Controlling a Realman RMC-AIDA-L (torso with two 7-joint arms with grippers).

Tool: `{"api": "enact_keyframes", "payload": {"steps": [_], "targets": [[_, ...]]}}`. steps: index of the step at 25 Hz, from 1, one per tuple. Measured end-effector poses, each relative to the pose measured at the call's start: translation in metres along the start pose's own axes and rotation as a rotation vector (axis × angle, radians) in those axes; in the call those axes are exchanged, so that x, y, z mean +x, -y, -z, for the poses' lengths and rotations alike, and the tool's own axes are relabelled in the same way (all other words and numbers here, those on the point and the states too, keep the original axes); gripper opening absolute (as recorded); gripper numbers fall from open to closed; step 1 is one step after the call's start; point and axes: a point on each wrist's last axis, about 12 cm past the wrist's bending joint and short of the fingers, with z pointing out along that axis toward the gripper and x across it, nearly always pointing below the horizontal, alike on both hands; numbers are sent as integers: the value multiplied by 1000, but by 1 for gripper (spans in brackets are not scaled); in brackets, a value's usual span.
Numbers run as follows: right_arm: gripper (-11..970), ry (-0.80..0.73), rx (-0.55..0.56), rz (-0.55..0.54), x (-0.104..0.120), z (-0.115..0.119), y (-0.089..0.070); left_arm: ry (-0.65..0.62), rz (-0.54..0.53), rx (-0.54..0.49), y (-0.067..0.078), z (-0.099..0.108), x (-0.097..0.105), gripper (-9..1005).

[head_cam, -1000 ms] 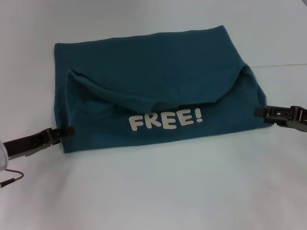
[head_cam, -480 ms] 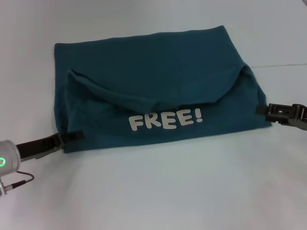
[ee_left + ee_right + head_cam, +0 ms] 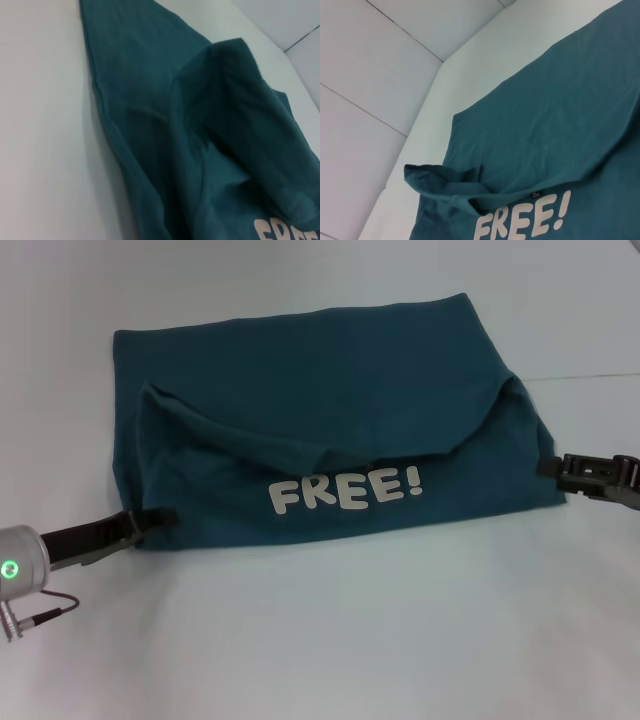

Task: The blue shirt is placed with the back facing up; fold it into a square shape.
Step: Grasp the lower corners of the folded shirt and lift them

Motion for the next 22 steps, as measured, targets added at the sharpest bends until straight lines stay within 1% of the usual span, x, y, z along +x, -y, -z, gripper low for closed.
{"api": "enact_keyframes", "payload": {"steps": [3,9,13,18,22], "targets": [[713,-3,0,7,-2,-1,-1,0,-3,1,1,0,0,514],[713,-21,8,23,-8,-2,-3,-6,-9,5,1,0,0,252],[713,-97,63,34,-19,-3,-3,-17,-17,29,4,2,-2,71],[714,-162,203,31,-49,-10,-6,-26,-28,63,11,5,-9,33],[714,-184,323,52,-71,-24,-11,-27,-26,74,15,7,-15,3]]}}
